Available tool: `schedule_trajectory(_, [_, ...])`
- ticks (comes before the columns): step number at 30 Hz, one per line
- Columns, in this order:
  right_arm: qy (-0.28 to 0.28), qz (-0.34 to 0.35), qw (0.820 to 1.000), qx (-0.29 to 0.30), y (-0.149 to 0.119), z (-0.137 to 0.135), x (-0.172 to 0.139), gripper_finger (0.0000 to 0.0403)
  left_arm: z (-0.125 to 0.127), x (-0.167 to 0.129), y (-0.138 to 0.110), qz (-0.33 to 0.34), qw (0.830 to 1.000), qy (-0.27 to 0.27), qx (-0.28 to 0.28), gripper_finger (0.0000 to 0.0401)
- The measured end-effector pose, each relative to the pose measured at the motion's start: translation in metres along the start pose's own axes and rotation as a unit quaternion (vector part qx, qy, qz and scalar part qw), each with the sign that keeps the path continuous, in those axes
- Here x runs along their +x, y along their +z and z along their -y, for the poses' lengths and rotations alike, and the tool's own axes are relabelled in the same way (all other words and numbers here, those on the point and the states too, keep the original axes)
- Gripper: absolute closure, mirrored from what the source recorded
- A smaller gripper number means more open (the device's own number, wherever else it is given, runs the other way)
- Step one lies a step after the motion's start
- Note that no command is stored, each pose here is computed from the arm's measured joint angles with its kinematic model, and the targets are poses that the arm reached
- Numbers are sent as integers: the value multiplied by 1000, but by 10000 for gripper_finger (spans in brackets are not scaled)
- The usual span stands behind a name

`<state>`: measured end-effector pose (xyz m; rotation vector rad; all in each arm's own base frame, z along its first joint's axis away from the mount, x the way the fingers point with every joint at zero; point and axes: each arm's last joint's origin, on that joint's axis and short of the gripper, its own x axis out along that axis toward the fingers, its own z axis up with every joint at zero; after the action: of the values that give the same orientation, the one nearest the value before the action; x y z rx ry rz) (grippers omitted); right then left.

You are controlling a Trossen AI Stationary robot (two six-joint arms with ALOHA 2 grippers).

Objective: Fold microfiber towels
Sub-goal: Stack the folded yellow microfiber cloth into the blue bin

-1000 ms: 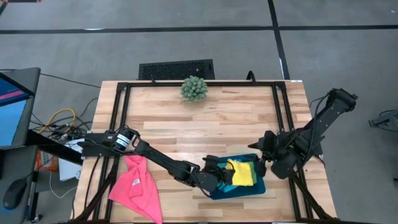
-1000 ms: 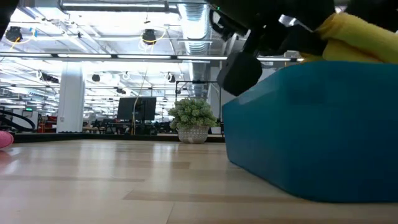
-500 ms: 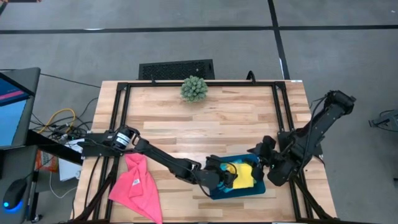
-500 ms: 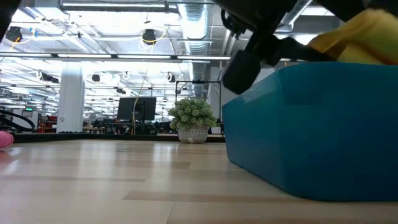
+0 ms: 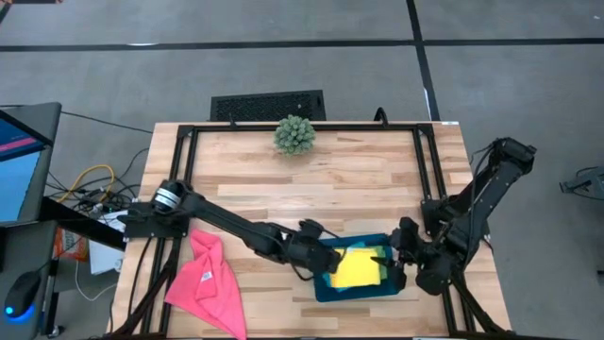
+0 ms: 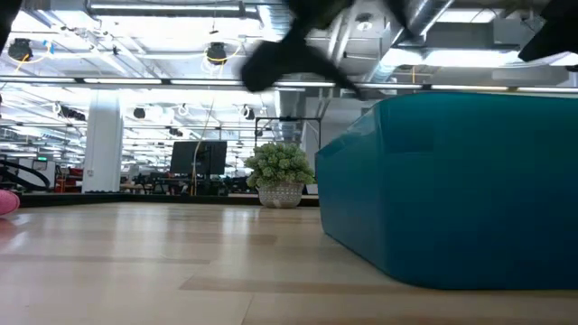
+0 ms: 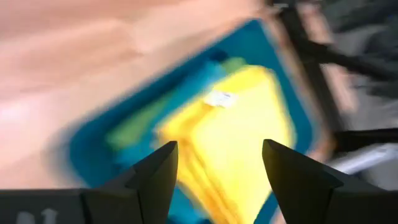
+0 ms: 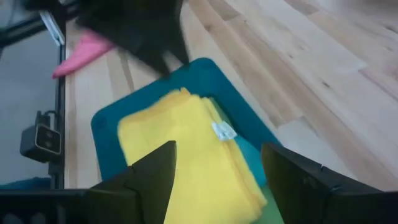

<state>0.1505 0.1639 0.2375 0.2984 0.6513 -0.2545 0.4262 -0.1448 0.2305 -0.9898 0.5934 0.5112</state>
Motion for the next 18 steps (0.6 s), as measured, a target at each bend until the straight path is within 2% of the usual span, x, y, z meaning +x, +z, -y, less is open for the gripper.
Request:
schedule_trajectory(4, [-5,13,1000,-5,-4,-8,8,143,-6,-25,6,1,998,54,28,175])
schedule_trajectory(8, [-17,13,1000,-9,-13,-19,29,143,-13,-49,0,-17,993,101,61,175])
schedule_trajectory(13, [-44,6,999,-22,-27,-29,67,143,-19,-79,-19,-46,983,146,99,175])
schedule_trajectory(18, [-100,-36,994,-29,-37,-20,104,143,-31,-97,-48,-126,963,200,133,175])
